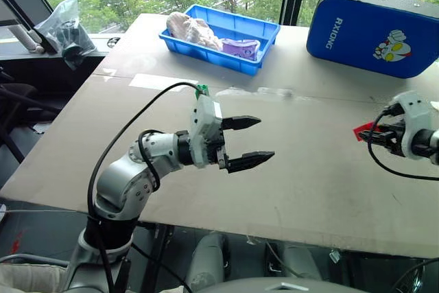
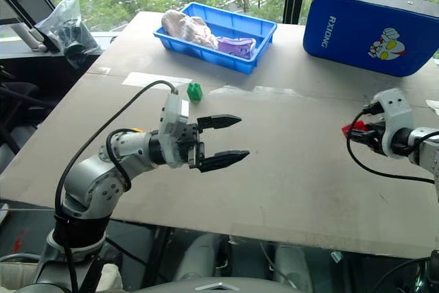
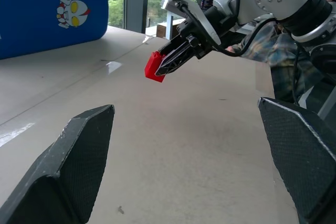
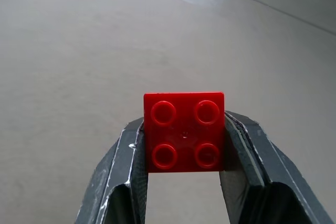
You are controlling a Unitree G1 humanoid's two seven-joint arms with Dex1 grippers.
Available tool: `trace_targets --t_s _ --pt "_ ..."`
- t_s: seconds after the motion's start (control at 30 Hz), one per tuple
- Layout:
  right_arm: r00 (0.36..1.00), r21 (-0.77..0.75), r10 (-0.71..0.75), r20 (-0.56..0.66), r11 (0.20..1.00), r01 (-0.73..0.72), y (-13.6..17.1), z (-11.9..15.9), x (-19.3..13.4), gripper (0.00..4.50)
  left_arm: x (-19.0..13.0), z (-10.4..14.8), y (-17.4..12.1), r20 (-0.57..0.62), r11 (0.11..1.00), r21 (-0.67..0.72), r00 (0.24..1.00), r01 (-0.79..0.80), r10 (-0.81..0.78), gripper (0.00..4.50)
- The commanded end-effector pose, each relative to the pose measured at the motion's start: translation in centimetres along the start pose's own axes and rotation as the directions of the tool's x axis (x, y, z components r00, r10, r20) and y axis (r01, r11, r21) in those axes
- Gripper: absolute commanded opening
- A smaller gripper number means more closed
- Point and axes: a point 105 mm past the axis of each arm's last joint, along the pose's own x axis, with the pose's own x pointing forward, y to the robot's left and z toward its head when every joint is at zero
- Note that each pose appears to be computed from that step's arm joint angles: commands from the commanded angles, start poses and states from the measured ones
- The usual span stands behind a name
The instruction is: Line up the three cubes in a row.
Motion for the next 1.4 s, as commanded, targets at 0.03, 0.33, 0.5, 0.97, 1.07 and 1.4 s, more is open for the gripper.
trace_targets --t_s 0.03,0.33,0.5,0.97,1.07,1.4 --pt "0.941 -0.273 0.331 0.071 0.914 -0.301 5.6 3.0 0.5 1.34 -2.3 0.8 0.2 0.025 0.995 0.034 0.995 -0.098 0.097 4.50" --pt "0.776 -0.589 0.586 -0.235 0.549 -0.593 11.4 3.4 4.7 1.34 -8.0 -1.0 -0.7 -0.136 0.977 0.018 0.967 -0.214 0.214 4.50" --pt "0.764 -0.586 0.533 -0.362 0.507 -0.632 11.5 3.1 7.0 1.34 -8.8 -1.3 -1.6 -0.171 0.974 0.029 0.959 -0.226 0.228 4.50" --pt "0.788 -0.566 0.461 -0.409 0.550 -0.615 11.8 2.9 8.9 1.34 -9.2 -1.0 -2.1 -0.173 0.970 0.025 0.955 -0.241 0.242 4.50" --pt "0.799 -0.569 0.440 -0.411 0.560 -0.601 11.7 2.8 9.1 1.34 -9.3 -1.1 -2.5 -0.187 0.978 0.013 0.960 -0.210 0.209 4.50" --pt "0.813 -0.579 0.417 -0.406 0.571 -0.582 11.7 3.1 9.5 1.34 -9.9 -1.7 -2.8 -0.255 0.988 -0.008 0.956 -0.155 0.148 4.50"
